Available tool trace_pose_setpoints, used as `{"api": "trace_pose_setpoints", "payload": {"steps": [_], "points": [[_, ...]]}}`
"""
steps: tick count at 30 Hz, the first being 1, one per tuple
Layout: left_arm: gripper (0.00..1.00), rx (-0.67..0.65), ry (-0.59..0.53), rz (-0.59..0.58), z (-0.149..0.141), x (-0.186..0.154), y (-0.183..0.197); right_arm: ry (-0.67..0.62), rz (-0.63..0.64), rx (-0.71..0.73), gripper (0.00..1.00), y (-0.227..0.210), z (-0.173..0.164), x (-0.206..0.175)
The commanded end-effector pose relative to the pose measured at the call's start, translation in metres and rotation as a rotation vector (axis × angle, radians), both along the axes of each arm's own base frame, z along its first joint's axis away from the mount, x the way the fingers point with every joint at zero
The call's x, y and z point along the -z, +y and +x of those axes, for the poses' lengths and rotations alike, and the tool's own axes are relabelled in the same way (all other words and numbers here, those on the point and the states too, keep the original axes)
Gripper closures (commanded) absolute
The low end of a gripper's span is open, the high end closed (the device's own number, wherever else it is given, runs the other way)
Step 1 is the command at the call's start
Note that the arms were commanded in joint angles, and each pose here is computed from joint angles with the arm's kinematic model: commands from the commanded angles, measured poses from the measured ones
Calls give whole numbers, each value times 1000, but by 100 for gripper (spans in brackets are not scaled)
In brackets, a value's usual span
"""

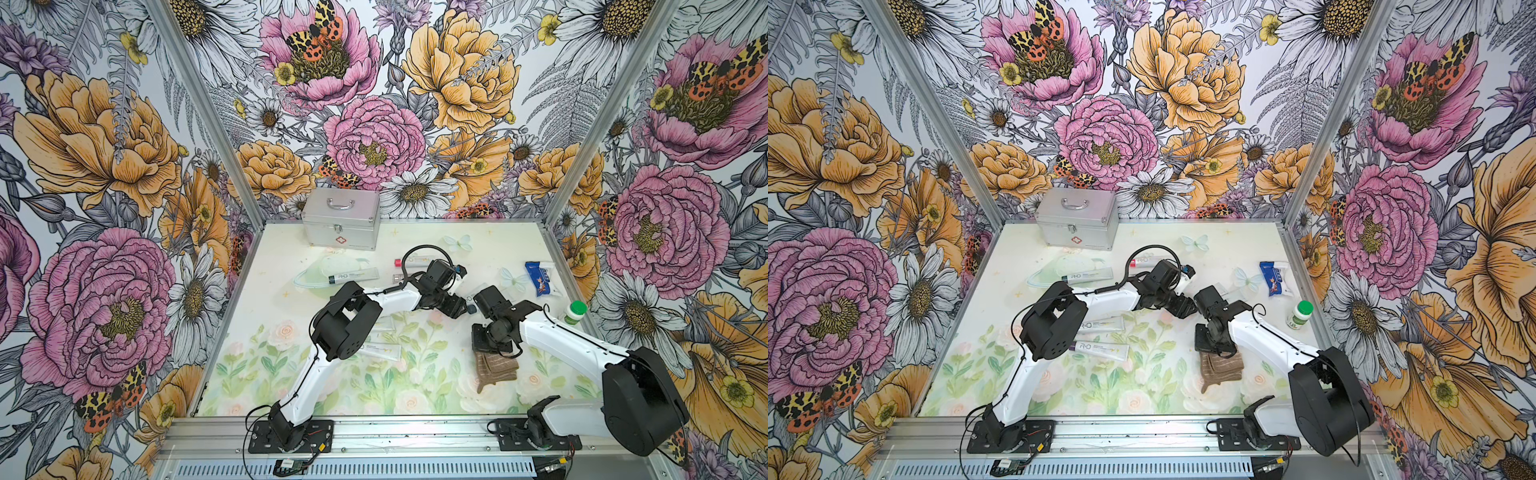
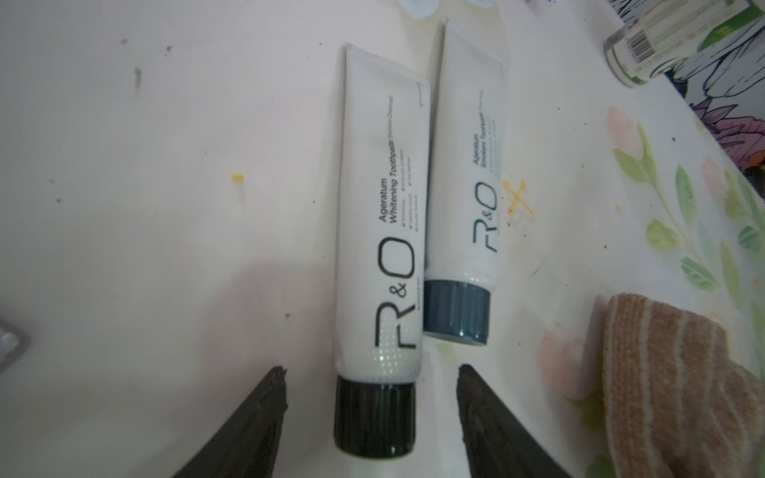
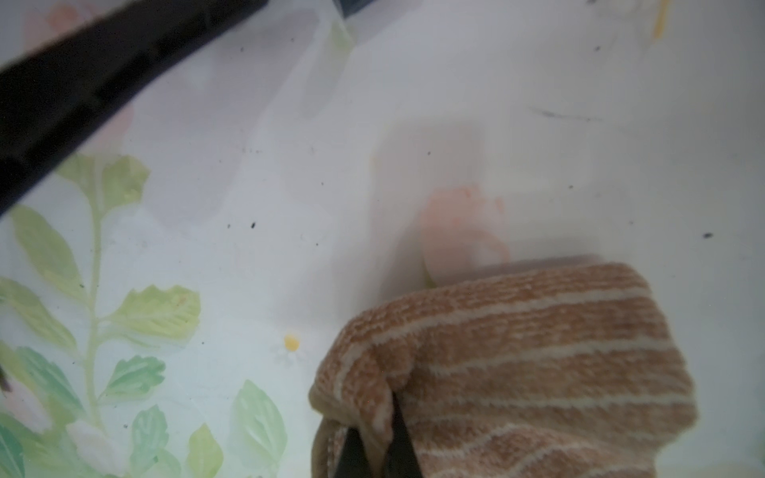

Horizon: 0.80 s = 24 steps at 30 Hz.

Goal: Wipe the surface of the toothpaste tube
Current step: Move the toothpaste to the center of the board.

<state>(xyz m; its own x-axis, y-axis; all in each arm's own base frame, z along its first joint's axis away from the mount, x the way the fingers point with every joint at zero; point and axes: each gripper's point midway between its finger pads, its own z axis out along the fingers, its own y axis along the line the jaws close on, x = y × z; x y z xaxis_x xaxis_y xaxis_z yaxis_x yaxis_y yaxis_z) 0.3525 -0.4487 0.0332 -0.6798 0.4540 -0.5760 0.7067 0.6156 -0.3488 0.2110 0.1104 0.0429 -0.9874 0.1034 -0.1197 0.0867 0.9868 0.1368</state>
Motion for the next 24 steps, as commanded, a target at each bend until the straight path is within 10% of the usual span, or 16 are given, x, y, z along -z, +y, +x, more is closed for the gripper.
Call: {"api": "trace_pose_setpoints", "payload": {"steps": [1, 24], "points": [[28, -103, -56, -64, 27, -48, 28, -23, 10, -9, 100, 4, 6, -5], [22, -347, -44, -25, 97, -51, 161, -27, 14, -20, 100, 6, 8, -4]]}}
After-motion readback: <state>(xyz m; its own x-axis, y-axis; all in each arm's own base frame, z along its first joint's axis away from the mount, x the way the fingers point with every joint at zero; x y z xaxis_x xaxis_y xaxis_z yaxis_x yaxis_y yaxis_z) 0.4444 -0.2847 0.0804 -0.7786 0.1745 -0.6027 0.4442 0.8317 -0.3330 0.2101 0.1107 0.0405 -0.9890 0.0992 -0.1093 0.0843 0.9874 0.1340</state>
